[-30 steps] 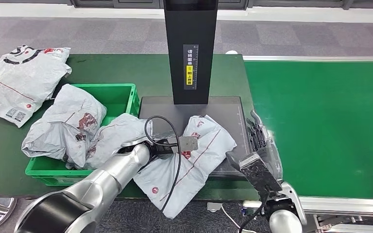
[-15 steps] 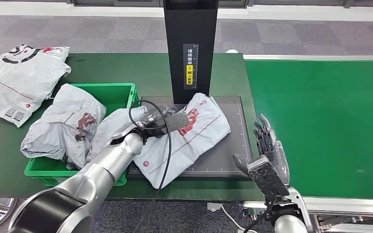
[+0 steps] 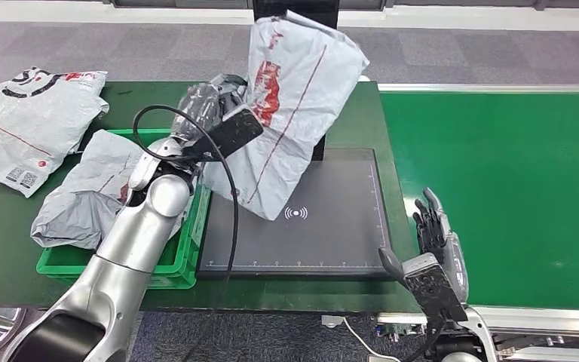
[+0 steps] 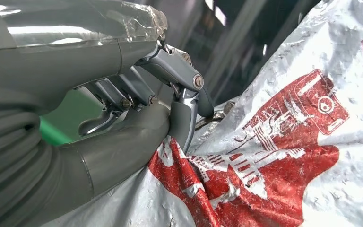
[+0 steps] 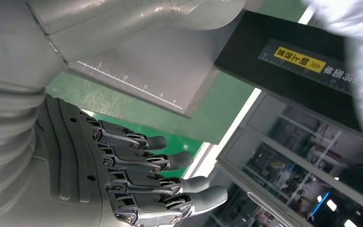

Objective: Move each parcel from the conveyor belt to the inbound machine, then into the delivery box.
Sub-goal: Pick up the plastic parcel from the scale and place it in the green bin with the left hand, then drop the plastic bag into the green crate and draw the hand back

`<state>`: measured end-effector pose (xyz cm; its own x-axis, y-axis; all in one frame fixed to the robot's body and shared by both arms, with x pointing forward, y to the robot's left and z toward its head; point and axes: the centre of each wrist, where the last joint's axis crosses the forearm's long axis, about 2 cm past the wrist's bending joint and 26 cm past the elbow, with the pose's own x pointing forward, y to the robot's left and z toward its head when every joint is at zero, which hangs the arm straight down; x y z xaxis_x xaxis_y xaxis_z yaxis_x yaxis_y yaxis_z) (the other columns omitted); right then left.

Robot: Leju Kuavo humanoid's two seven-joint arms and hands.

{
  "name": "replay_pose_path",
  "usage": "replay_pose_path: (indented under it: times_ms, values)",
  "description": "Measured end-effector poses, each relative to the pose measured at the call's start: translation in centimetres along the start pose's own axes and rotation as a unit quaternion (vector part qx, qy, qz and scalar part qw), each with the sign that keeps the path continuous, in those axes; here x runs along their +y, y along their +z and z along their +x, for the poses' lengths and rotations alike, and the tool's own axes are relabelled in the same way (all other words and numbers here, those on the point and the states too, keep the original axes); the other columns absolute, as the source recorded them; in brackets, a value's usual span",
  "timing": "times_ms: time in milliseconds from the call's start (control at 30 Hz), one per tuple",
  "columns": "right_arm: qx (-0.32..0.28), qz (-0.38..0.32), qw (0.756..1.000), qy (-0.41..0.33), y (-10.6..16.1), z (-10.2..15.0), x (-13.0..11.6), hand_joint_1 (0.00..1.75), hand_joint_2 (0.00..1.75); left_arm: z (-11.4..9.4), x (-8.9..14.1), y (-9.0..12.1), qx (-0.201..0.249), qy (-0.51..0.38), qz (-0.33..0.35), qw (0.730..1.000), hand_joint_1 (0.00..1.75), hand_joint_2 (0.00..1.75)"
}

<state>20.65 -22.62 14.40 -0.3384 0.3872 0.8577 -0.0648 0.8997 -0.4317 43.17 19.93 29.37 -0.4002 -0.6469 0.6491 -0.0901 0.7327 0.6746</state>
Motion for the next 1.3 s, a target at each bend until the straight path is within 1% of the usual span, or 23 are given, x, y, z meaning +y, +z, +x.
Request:
replay_pose_path:
  times_ms: [133,267,400,533,633,700,800,900,967,1100,1233,1267,1300]
  values:
    - [0.007,-0.009,1.0,0.001,0.3,0.2,-0.2,0.0,1.75,0.8,3.1,0.3,-0.013,-0.039,0.064,0.997,1.75,1.75]
    - [0.014,-0.015,1.0,0.001,0.8,0.4,-0.4,0.0,1.75,0.9,6.0,0.9,0.001,-0.099,0.133,0.986,1.75,1.75]
    - [0.019,-0.023,1.0,0.002,1.1,0.5,-0.7,0.0,1.75,0.1,8.6,1.4,0.033,-0.164,0.186,0.968,1.75,1.75]
    - [0.022,-0.026,0.999,0.001,1.3,0.5,-0.7,0.0,1.75,-1.1,10.3,1.7,0.06,-0.203,0.208,0.955,1.75,1.75]
    - [0.023,-0.027,0.999,-0.001,1.3,0.5,-0.6,0.0,1.75,-2.0,11.6,1.6,0.094,-0.252,0.234,0.934,1.75,1.75]
    - [0.024,-0.026,0.999,-0.005,1.3,0.6,-0.6,0.0,1.75,-3.2,13.1,1.5,0.131,-0.301,0.254,0.91,1.75,1.75]
    - [0.025,-0.022,0.999,-0.01,1.2,0.6,-0.5,0.0,1.75,-5.9,15.4,1.5,0.193,-0.378,0.267,0.865,1.75,1.75]
    - [0.026,-0.02,0.999,-0.015,1.0,0.5,-0.4,0.0,1.75,-9.1,17.4,1.5,0.248,-0.434,0.249,0.829,1.75,1.75]
    - [0.027,-0.019,0.999,-0.018,1.0,0.4,-0.4,0.0,1.75,-11.0,18.1,1.6,0.278,-0.45,0.233,0.816,1.75,1.75]
    - [0.027,-0.019,0.999,-0.021,0.8,0.3,-0.3,0.0,1.75,-13.7,18.6,2.0,0.339,-0.455,0.203,0.798,1.75,1.75]
    - [0.03,-0.021,0.999,-0.028,0.8,0.3,-0.3,0.0,1.75,-16.5,17.7,2.9,0.405,-0.454,0.155,0.778,1.75,1.75]
    - [0.032,-0.022,0.999,-0.029,0.8,0.3,-0.3,0.0,1.75,-17.2,17.2,3.2,0.417,-0.454,0.138,0.775,1.34,1.75]
    - [0.033,-0.022,0.999,-0.029,0.9,0.2,-0.3,0.0,1.75,-17.8,16.8,3.5,0.426,-0.453,0.12,0.774,0.91,1.75]
